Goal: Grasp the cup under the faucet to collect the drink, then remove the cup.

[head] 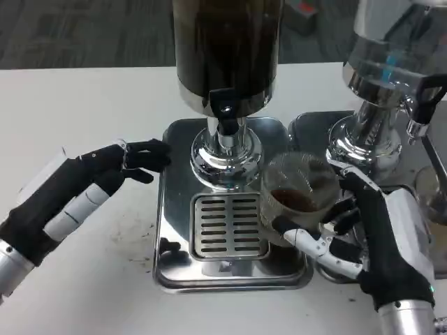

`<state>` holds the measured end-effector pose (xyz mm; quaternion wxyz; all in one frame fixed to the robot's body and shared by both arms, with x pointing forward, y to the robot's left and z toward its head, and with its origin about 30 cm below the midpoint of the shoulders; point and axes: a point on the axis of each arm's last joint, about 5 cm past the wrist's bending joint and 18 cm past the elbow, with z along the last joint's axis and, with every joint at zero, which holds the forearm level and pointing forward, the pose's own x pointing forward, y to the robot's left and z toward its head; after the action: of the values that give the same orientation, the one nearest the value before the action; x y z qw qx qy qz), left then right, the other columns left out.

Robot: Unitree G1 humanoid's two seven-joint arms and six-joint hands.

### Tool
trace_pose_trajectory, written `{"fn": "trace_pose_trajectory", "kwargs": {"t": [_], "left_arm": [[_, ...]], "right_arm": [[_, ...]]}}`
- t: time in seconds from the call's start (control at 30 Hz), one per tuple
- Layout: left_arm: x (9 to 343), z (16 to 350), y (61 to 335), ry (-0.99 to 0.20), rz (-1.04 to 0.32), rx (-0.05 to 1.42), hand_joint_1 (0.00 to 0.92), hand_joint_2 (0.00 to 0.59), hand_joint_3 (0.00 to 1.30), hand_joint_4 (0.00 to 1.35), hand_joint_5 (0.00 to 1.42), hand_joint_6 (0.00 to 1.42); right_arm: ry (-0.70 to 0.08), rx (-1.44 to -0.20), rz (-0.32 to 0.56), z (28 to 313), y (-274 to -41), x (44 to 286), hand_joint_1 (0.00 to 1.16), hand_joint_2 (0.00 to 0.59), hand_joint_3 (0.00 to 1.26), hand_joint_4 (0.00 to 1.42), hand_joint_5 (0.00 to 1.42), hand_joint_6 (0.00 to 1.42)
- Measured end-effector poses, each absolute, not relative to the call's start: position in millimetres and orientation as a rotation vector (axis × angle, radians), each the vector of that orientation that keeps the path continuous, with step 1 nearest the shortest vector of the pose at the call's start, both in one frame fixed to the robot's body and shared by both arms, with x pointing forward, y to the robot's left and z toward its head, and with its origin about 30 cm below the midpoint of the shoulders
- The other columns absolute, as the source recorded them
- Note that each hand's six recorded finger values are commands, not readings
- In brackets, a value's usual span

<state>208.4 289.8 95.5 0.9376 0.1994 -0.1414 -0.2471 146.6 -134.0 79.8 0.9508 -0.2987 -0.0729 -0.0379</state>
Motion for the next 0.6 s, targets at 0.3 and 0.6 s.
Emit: {"fn": "trace_pose_trajectory", "kwargs": {"t": [0.3, 0.6], "left_arm": [[207.9, 96.8, 287.0, -0.317, -0.544, 0.461, 0.0, 0.121, 0.33, 0.33, 0.31, 0.39], [203.2, 100.9, 288.5, -0.363, -0.587, 0.574, 0.0, 0.12, 0.3, 0.26, 0.26, 0.36]], "right_arm": [[-0.132, -0.621, -0.082, 83.2, -140.1, 138.5, 0.9, 0.2, 0.5, 0.56, 0.75, 0.9], [-0.133, -0.629, -0.079, 90.8, -146.2, 132.0, 0.9, 0.2, 0.51, 0.57, 0.77, 0.92]]}}
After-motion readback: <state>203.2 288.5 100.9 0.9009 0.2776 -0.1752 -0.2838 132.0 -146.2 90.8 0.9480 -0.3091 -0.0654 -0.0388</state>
